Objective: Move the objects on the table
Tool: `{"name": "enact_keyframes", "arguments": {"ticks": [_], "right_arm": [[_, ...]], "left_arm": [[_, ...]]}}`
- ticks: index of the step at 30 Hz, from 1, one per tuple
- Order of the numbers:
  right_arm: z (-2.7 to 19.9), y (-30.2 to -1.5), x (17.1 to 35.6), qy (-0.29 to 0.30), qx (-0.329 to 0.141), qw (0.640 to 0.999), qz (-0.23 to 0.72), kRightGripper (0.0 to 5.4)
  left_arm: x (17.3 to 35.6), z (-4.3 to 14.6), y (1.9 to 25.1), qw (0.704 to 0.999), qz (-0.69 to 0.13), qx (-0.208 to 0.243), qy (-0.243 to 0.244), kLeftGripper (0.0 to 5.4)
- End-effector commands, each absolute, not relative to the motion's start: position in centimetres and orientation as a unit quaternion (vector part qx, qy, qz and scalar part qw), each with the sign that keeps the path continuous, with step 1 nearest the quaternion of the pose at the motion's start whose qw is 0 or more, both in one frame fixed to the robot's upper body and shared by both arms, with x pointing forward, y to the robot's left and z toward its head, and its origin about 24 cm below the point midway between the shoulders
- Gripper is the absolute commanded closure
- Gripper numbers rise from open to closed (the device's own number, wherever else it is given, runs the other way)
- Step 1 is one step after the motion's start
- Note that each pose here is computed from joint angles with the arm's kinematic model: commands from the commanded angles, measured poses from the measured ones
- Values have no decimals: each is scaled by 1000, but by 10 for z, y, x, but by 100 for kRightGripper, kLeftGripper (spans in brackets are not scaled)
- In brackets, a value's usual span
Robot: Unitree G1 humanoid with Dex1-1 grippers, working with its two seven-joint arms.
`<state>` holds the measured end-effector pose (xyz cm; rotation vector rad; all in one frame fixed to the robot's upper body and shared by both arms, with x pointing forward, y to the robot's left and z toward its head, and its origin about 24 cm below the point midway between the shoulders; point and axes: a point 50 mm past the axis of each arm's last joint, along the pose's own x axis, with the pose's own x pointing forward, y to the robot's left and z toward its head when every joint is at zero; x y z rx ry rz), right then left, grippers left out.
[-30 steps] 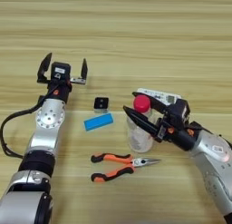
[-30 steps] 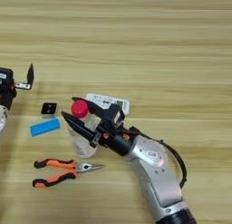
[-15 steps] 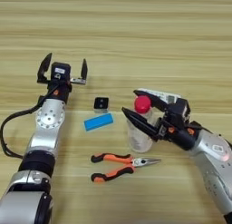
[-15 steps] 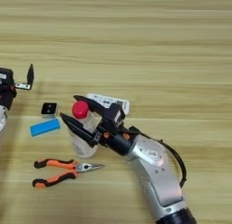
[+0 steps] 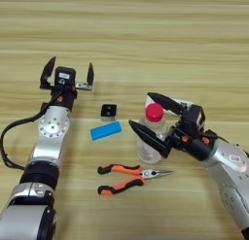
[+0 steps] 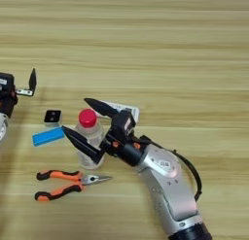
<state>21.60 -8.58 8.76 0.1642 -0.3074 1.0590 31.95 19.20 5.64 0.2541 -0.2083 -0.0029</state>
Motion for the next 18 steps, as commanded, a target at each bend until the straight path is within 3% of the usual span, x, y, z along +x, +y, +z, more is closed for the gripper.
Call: {"name": "enact_keyframes", "arguments": {"ticks": [1, 5, 18], "right_arm": [[94, -87, 219, -158, 85, 847, 501, 44], [96, -89, 220, -164, 93, 847, 498, 6], [111, -102, 226, -190, 151, 845, 477, 6]], "left_arm": [[323, 61, 193, 985, -1, 129, -113, 0], [323, 61, 193, 985, -1, 129, -112, 0], [323, 61, 193, 985, -1, 130, -111, 0]]}}
